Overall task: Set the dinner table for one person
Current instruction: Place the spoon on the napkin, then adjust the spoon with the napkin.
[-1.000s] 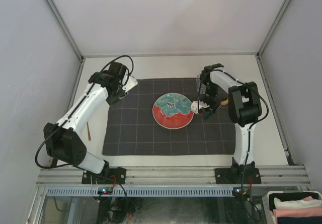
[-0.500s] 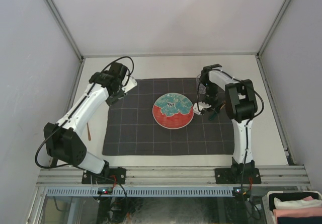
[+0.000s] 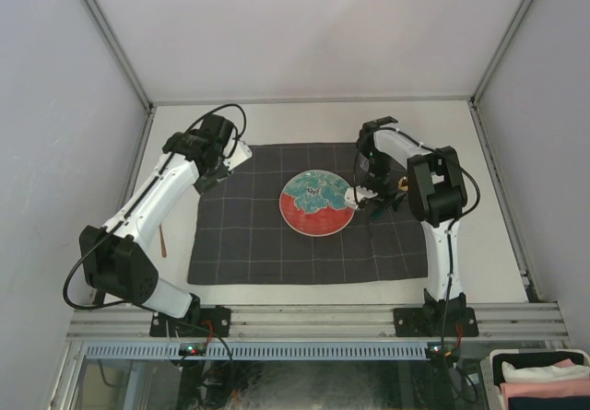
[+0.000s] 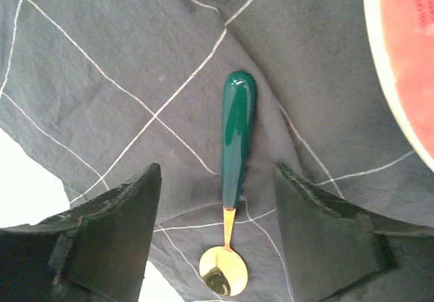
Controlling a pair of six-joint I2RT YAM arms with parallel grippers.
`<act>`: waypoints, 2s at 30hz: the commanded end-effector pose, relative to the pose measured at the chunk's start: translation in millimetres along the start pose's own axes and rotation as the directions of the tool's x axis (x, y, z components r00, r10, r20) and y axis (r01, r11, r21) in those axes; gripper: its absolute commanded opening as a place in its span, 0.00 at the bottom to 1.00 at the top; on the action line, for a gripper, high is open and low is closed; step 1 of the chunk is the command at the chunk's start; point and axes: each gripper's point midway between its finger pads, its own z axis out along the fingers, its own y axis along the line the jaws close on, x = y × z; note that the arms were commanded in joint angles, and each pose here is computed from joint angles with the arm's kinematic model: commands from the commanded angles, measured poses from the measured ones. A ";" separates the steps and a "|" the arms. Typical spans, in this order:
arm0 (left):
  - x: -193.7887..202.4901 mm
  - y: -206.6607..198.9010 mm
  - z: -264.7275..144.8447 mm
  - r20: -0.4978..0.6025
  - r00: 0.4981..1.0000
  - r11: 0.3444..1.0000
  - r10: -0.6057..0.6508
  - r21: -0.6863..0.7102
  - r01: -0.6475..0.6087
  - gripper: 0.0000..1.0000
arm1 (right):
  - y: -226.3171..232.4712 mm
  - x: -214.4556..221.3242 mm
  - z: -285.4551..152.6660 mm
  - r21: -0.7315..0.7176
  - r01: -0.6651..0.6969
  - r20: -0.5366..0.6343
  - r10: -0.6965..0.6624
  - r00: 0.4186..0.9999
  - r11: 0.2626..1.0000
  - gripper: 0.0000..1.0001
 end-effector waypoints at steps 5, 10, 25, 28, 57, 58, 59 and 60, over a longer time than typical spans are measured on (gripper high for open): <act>-7.3 13.2 -20.1 0.077 0.997 0.999 0.005 -0.045 -0.001 0.52 | -6.6 -13.9 -56.1 0.211 0.198 0.008 -0.204 0.979 0.957 0.74; -12.7 14.6 -19.6 0.093 0.996 0.999 -0.001 -0.047 0.005 0.52 | -5.7 -20.8 -96.8 0.377 0.060 0.047 -0.084 0.995 0.924 0.78; -33.2 6.5 -1.8 0.119 0.992 0.999 -0.043 0.004 0.043 0.52 | -32.0 -69.1 -195.5 0.227 -0.953 0.854 0.430 0.293 0.200 1.00; -39.5 2.3 6.0 0.121 0.991 0.998 -0.059 0.023 0.056 0.51 | -29.8 -62.9 -201.7 0.080 -0.997 0.916 0.395 0.065 -0.022 1.00; -111.8 -22.9 56.9 0.157 0.962 0.951 -0.223 0.252 0.180 0.46 | -5.2 -29.4 -212.7 0.028 -0.856 0.905 0.376 -0.198 -0.516 1.00; -115.4 -24.3 57.7 0.149 0.957 0.942 -0.249 0.266 0.203 0.46 | 2.6 -27.2 -215.2 0.034 -0.842 0.908 0.368 -0.199 -0.538 1.00; -118.9 -24.4 57.0 0.145 0.951 0.934 -0.271 0.278 0.224 0.46 | 11.2 -25.3 -215.5 0.037 -0.830 0.911 0.360 -0.200 -0.556 1.00; -121.7 -25.6 56.1 0.141 0.946 0.926 -0.291 0.291 0.242 0.45 | 20.8 -25.1 -214.5 0.046 -0.819 0.914 0.355 -0.196 -0.572 1.00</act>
